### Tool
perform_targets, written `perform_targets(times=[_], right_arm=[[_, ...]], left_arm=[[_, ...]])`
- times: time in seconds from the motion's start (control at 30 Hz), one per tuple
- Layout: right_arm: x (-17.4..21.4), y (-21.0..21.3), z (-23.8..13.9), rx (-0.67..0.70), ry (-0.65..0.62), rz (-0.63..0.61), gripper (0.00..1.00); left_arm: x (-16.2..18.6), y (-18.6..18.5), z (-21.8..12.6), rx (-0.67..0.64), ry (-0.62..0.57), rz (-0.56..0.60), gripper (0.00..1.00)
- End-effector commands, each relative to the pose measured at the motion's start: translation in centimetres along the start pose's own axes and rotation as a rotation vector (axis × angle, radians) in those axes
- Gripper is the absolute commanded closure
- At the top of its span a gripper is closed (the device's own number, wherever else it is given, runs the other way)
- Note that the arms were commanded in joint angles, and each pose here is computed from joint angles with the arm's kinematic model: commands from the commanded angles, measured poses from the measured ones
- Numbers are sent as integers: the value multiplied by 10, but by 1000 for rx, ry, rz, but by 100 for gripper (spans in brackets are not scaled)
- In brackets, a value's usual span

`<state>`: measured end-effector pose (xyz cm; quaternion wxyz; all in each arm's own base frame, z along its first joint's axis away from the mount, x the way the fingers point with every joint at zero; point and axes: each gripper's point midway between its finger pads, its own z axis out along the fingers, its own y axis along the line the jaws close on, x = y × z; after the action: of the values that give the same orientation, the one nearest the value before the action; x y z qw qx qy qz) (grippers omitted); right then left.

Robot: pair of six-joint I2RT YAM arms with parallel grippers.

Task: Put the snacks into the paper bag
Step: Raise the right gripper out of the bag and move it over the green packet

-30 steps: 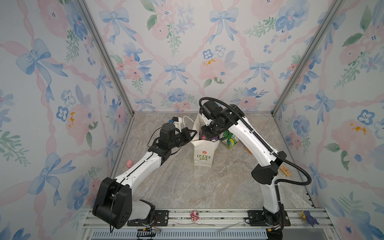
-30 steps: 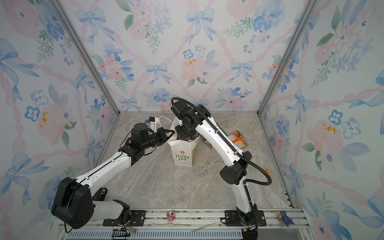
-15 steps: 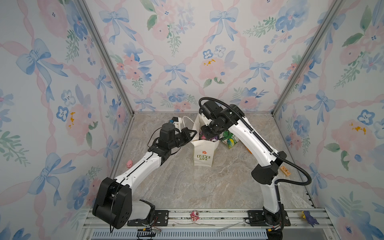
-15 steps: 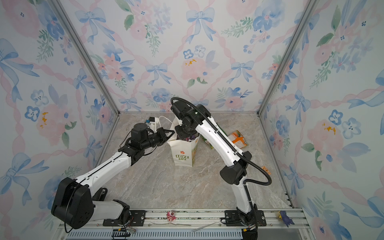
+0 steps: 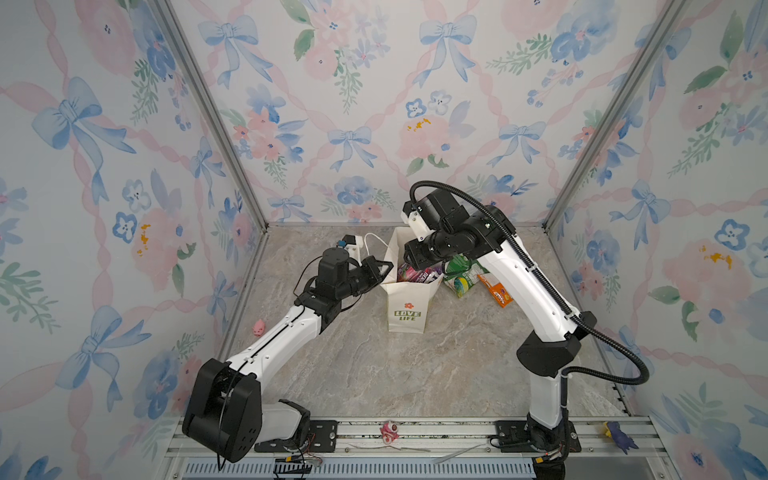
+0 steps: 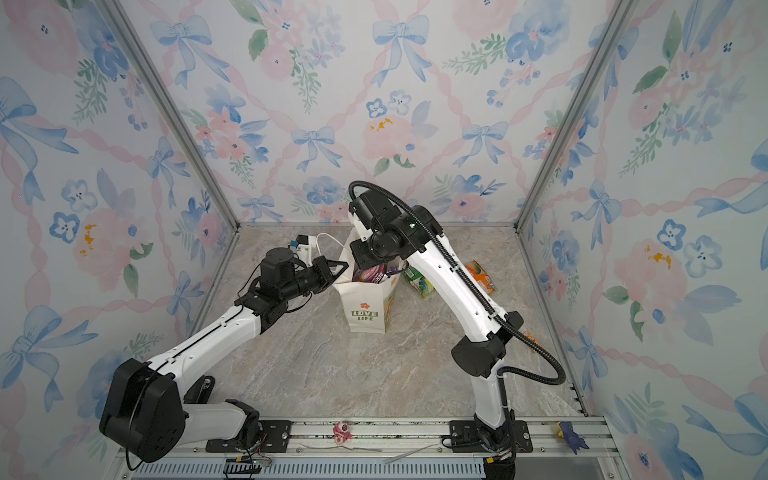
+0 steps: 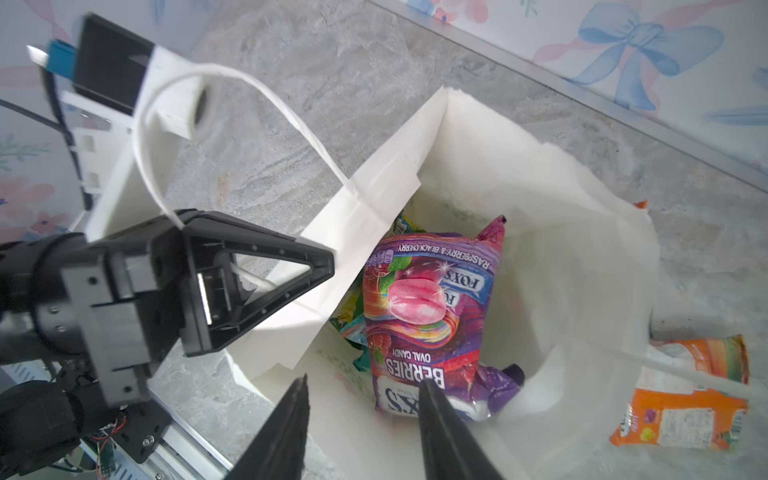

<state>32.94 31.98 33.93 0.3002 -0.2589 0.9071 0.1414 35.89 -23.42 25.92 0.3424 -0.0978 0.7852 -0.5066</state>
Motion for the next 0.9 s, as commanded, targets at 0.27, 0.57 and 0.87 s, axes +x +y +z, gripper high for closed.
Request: perform_targets(times=[0.27,0.57,0.87], right_arm=[[-11,-6,-21,-50,-83,18,48],[-16,-44,-72,-60,-251,104,41],[5,-117,-125,-33,-503,349,24]], left_arm=[[-16,-25,-15,72,-84,43,100],[-17,-12,-22,50,-107,16,100],[-21,-3,-26,36,-127,-1,100]])
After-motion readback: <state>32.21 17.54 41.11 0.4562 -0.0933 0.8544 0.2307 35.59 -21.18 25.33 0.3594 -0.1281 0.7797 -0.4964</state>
